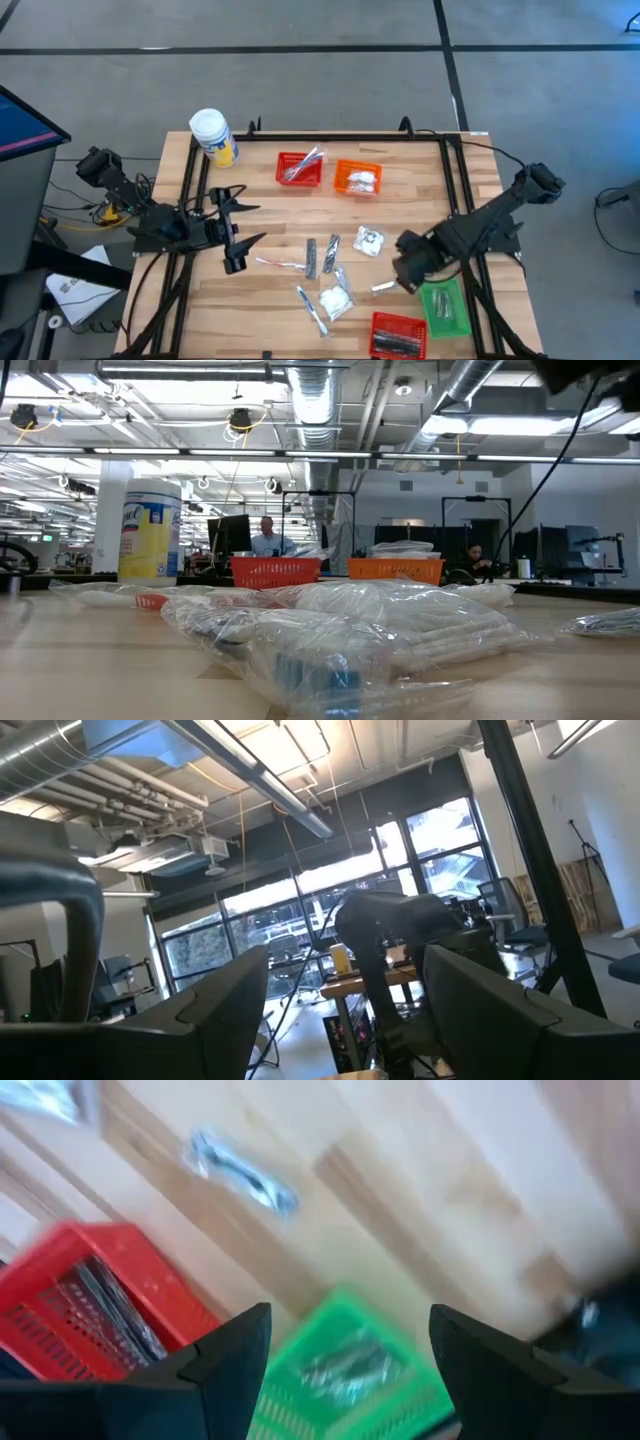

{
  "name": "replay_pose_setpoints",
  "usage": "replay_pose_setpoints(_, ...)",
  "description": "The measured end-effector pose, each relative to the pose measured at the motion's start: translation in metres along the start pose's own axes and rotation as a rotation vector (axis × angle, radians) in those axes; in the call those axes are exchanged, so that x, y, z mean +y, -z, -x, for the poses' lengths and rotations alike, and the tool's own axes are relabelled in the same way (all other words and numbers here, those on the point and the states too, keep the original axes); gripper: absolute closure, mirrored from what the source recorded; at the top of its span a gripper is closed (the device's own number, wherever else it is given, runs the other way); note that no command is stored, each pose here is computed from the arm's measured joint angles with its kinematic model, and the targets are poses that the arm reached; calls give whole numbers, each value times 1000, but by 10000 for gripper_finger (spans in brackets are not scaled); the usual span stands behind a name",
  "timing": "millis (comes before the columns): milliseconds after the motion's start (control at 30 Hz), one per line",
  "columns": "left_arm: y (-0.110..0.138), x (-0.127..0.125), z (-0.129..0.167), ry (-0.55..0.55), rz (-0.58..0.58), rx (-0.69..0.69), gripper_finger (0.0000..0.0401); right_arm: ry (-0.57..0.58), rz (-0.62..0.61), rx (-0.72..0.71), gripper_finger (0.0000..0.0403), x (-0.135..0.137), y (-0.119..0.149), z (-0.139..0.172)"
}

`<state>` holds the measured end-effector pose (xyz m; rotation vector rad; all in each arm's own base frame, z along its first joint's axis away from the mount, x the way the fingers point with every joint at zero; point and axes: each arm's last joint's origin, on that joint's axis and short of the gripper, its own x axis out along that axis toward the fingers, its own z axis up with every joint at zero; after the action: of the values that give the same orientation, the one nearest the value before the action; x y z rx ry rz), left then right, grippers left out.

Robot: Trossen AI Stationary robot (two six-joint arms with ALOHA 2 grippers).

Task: Pick & Place Travel size toiletries
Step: Put the black comb into the bottom red bin

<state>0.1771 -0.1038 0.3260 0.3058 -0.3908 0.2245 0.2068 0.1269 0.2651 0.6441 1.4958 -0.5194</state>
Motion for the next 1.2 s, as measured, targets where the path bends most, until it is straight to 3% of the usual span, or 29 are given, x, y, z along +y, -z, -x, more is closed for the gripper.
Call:
replay_pose_setpoints(400,1,-1,0,2,9,5,142,-132,296,-177,138,-7,-66,5)
replay_pose_setpoints(700,2,0,0,-14,22,17,142,-165,540,-462,138,-8,-106,5)
replay_pose_setpoints(833,4,3,-3,-54,58,37,142,-184,645,-550,138,2,-120,-11)
replay_pose_setpoints(1000,8,7,-7,-82,122,47,143,-149,696,-536,146,15,-138,-44)
replay_pose_setpoints(1200,23,11,-14,-110,226,113,174,-118,753,-540,221,35,-163,-93)
